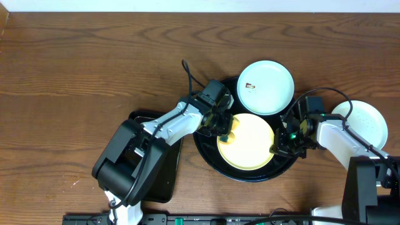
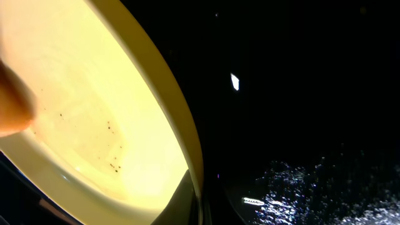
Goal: Clean dirty plates on tray and stack at the side
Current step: 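Scrub the yellow plate with the left sponge while the right gripper holds it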
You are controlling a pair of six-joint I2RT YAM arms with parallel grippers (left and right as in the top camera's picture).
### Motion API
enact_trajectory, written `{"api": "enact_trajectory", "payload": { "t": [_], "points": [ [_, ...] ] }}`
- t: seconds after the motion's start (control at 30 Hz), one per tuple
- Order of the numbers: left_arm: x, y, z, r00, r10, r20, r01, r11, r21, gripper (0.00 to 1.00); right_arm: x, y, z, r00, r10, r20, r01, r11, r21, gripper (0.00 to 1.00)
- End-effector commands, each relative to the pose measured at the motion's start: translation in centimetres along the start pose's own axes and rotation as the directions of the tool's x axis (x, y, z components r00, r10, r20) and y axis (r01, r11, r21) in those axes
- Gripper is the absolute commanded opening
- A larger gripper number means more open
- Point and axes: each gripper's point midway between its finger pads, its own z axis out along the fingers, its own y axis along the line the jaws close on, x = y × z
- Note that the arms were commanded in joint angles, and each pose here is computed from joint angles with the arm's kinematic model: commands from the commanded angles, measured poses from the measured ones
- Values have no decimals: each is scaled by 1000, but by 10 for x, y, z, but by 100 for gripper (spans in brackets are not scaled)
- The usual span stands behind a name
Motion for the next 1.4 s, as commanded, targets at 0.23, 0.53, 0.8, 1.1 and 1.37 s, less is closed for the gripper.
{"api": "enact_trajectory", "payload": {
  "t": [0.23,0.53,0.8,1.1,1.37],
  "points": [
    [-26,-20,-32,978,147,148,-133,986,-99,7,7,-23,5,1000,6,-24,-3,995,104,1],
    [-32,-5,-48,969,159,188,-118,970,-211,7,9,-23,5,1000,7,-28,-5,994,105,1],
    [2,-84,-41,983,170,66,-180,965,193,8,7,-23,5,1000,5,-23,-3,995,104,1],
    [22,-112,-30,994,110,-22,-99,950,297,7,7,-23,5,1000,5,-23,-3,995,104,1],
    [31,-109,12,991,59,-122,-14,939,343,7,7,-22,5,1000,5,-21,-3,995,103,1]
  ]
}}
